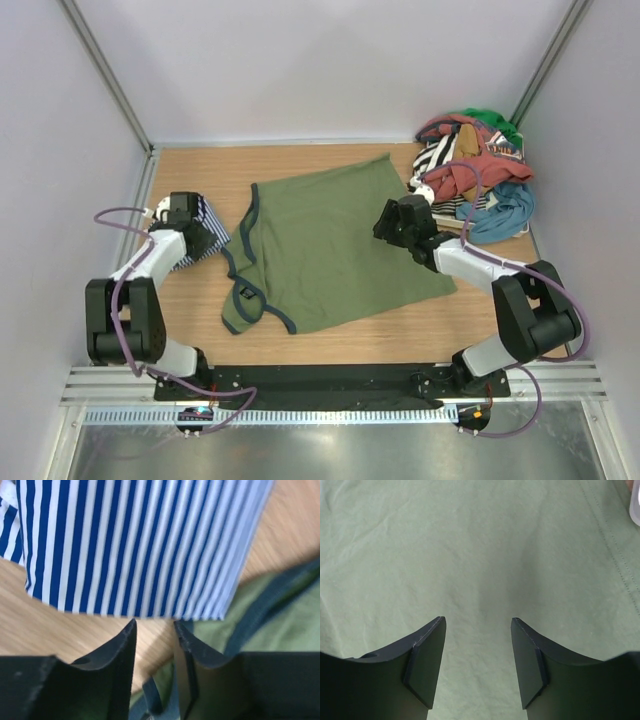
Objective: Fold and stack the tank tops
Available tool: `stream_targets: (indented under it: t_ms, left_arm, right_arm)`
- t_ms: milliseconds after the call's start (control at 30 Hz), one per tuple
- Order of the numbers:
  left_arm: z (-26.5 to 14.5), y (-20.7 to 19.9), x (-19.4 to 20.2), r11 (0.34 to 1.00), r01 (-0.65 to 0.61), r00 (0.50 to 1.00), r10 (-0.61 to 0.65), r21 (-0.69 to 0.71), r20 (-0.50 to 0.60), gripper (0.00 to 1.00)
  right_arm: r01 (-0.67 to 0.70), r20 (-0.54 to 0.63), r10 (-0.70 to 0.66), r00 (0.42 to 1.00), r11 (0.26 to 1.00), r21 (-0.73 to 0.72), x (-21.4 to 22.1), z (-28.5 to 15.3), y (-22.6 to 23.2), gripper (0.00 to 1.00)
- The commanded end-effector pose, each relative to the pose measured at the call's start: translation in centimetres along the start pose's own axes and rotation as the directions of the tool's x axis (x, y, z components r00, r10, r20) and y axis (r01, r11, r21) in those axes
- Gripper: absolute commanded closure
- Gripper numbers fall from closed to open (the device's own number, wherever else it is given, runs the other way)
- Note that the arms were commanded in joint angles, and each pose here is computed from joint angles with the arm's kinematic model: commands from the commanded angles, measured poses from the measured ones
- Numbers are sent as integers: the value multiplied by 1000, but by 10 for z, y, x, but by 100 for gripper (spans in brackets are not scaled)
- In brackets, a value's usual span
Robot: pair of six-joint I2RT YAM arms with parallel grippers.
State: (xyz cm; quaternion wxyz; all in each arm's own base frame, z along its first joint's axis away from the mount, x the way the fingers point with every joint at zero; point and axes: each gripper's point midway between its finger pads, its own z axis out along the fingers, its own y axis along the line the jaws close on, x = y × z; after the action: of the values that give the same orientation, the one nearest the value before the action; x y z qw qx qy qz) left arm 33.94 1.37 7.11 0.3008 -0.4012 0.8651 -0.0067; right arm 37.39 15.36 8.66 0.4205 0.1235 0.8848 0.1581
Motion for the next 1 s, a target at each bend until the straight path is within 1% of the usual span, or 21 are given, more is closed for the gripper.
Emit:
stream_targets:
  t_ms: [0,100,167,200,233,300,400,433,467,500,533,567,600,633,667,700,733,867,900,933,967]
  left_arm:
    - [36,4,-5,998,63,997,-64,-30,-39,66]
    - [58,2,-3,996,90,992,-92,-26,-83,69]
    - [65,-1,-16,993,113,992,-115,-26,-61,70]
    - [77,2,-15,992,116,990,-120,-48,-77,70]
    - [78,-11,-31,991,128,990,-129,-23,-54,71]
    - [88,-15,-45,990,138,989,-140,-40,-45,76]
    - [103,-39,-81,989,141,990,-141,-37,-1,75]
    - [101,-59,-107,990,139,990,-139,-2,36,73]
    - [112,-57,-107,991,131,991,-130,-32,17,66]
    - [110,-55,-105,991,121,992,-122,-60,-18,62]
    - [105,-61,-112,992,120,992,-121,-42,-18,58]
    - [90,-68,-118,993,120,993,-120,-9,3,51]
    - [82,-70,-117,993,119,993,-119,7,19,48]
    - [83,-57,-96,994,107,994,-107,-16,2,43]
    - [58,-70,-105,994,101,993,-104,51,63,41]
    - [57,-56,-85,997,72,996,-72,23,44,39]
    - [47,-54,-80,998,53,997,-55,31,50,37]
    - [5,-59,-39,990,-51,999,49,131,19,28]
    - [-13,-57,-35,984,-68,997,63,164,39,27]
    - [-27,-69,-18,971,-141,990,133,196,54,22]
    - [-38,-71,-12,962,-177,983,164,207,77,21]
  right_arm:
    - [-23,86,21,996,1000,13,-13,7,-1,39]
    - [-29,101,26,995,999,28,-11,7,-7,39]
    - [-28,112,25,993,999,32,-13,7,-8,39]
    - [-28,110,23,994,999,39,-11,8,-10,39]
    - [-28,117,23,993,999,41,-12,8,-11,39]
    - [-30,118,24,993,998,48,-11,9,-13,39]
    - [-32,116,26,993,999,44,-9,11,-12,38]
    - [-29,110,24,994,998,46,-7,13,-13,37]
    - [-28,108,22,994,998,52,-7,14,-14,36]
    - [-26,106,20,994,998,55,-6,14,-15,36]
    - [-26,104,21,994,998,51,-5,14,-14,35]
    - [-28,110,22,994,998,54,-6,14,-15,34]
    - [-27,109,21,994,998,53,-6,14,-15,34]
    - [-27,110,22,994,998,49,-7,13,-14,34]
    - [-26,108,21,994,999,46,-6,14,-14,34]
    - [-29,108,24,994,999,44,-6,14,-13,34]
    - [-28,106,24,994,999,38,-6,14,-12,34]
    - [-30,100,26,995,999,38,-4,15,-12,34]
    - [-29,99,25,995,999,39,-3,15,-13,34]
    - [-30,102,26,994,999,37,-4,15,-12,34]
    - [-28,98,24,995,999,38,-3,15,-13,34]
